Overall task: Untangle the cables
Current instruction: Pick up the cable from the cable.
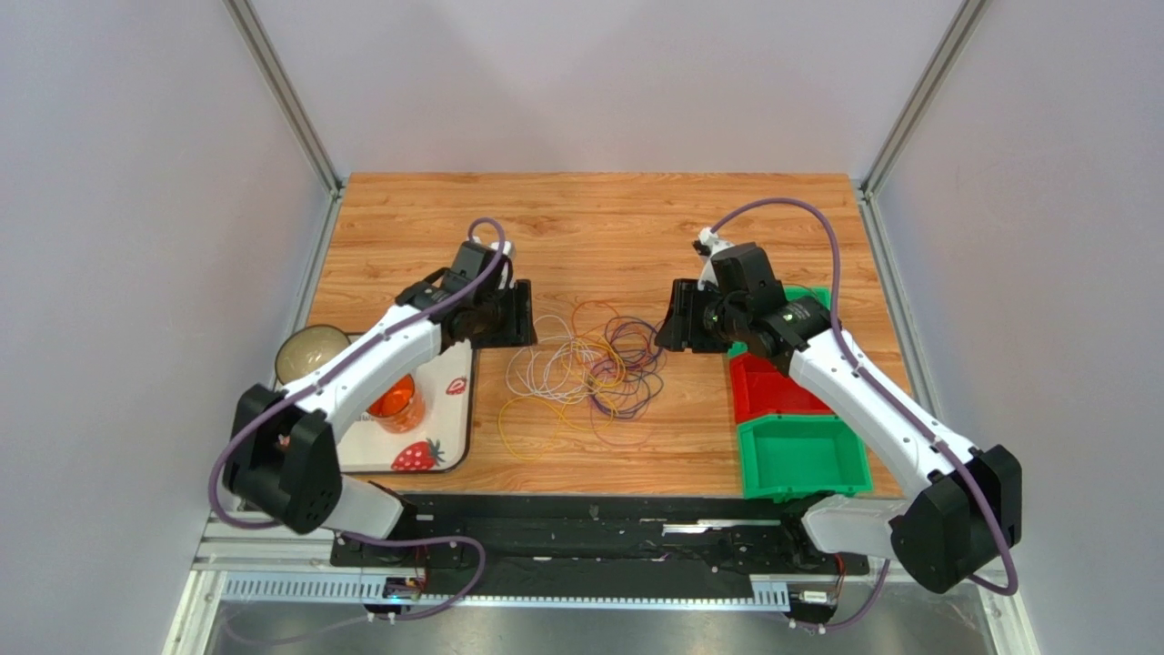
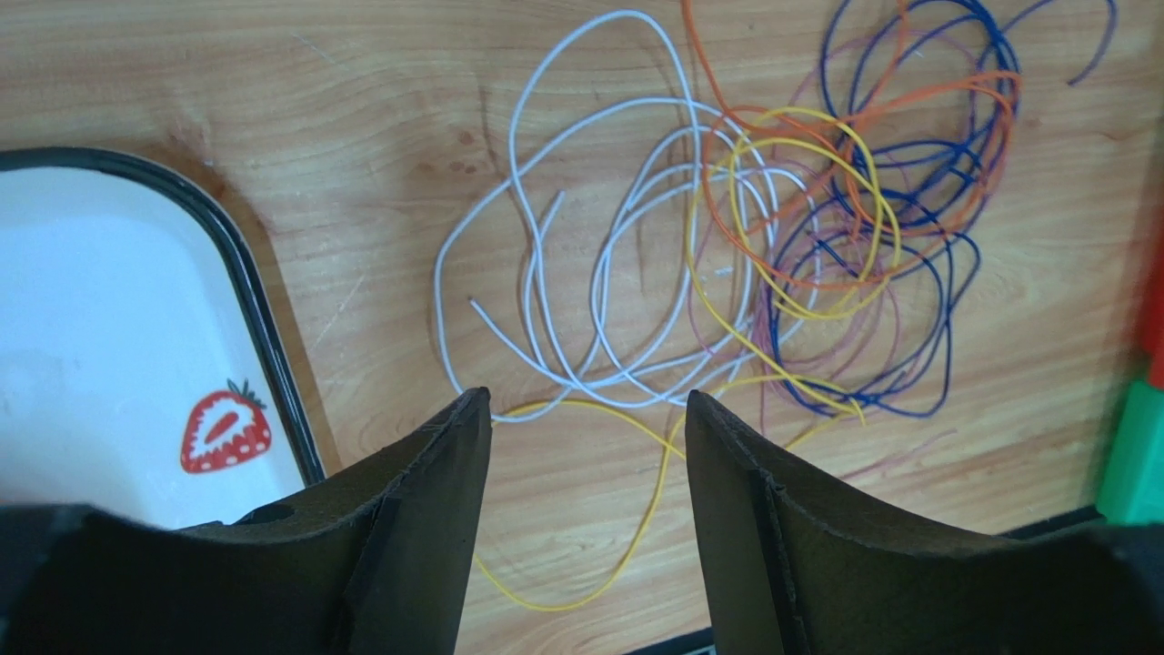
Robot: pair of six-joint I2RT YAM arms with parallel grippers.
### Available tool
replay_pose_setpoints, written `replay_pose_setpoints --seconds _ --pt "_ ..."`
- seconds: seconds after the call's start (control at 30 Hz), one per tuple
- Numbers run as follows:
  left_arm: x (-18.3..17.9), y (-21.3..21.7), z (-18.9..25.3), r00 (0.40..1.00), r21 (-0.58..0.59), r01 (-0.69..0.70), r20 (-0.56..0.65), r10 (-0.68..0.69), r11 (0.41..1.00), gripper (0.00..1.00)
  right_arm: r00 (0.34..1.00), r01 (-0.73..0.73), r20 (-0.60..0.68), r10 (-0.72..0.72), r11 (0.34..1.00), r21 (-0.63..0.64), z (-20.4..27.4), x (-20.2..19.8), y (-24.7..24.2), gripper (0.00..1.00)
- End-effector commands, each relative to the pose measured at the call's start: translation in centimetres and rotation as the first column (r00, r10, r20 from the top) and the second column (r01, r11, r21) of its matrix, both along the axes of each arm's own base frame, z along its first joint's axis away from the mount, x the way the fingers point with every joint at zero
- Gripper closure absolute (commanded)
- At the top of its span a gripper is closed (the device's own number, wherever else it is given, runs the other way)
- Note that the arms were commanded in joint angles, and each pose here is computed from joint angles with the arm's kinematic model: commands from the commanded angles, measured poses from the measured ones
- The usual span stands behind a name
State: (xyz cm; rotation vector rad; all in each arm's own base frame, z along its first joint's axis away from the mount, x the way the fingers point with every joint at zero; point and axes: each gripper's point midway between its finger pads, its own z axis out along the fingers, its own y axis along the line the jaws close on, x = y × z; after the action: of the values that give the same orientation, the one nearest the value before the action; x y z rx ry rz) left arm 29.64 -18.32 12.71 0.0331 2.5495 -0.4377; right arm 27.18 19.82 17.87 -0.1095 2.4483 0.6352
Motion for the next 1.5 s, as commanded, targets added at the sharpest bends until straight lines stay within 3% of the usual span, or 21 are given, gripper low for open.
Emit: replay_pose_setpoints --seconds 0.0,0.33,0.7,0.9,1.07,1.27,1.47 --pt "4.3 -0.7 0.7 0.996 0.03 -0.044 0.085 0.042 0.999 0.37 0.998 -0.033 0.052 0.032 0.999 0.03 1.5 -0.5 0.4 0.52" --pt "8.5 -1.1 -3.8 0.999 0.16 -0.043 0.04 0.037 0.986 0.37 0.998 -0.048 0.043 0.047 0.999 0.023 1.0 -1.3 0.4 0.52" --pt "9.7 -2.0 -7.3 1.0 0.193 0.006 -0.019 -0.003 0.981 0.42 0.998 -0.044 0.041 0.044 0.999 0.008 0.6 -2.0 -0.2 0.51" --pt "9.8 -2.4 -8.6 0.999 0.185 0.02 -0.037 -0.014 0.982 0.58 0.999 -0.045 0.026 0.045 0.999 -0.003 0.0 -2.1 -0.3 0.52" --pt "10.0 -2.6 -8.3 0.999 0.18 0.029 -0.027 -0.025 0.983 1.0 0.999 -0.045 0.021 0.045 0.999 -0.008 -0.1 -1.9 -0.2 0.52" --pt "10.4 -2.7 -6.4 1.0 0.17 0.025 0.007 -0.026 0.985 1.0 0.998 -0.05 0.027 0.05 0.999 0.008 0.6 -1.6 0.2 0.52" --pt "9.9 -2.7 -1.1 0.996 0.12 0.013 0.084 -0.023 0.993 1.0 0.997 -0.062 0.05 0.06 0.998 0.03 1.6 -1.6 0.6 0.52"
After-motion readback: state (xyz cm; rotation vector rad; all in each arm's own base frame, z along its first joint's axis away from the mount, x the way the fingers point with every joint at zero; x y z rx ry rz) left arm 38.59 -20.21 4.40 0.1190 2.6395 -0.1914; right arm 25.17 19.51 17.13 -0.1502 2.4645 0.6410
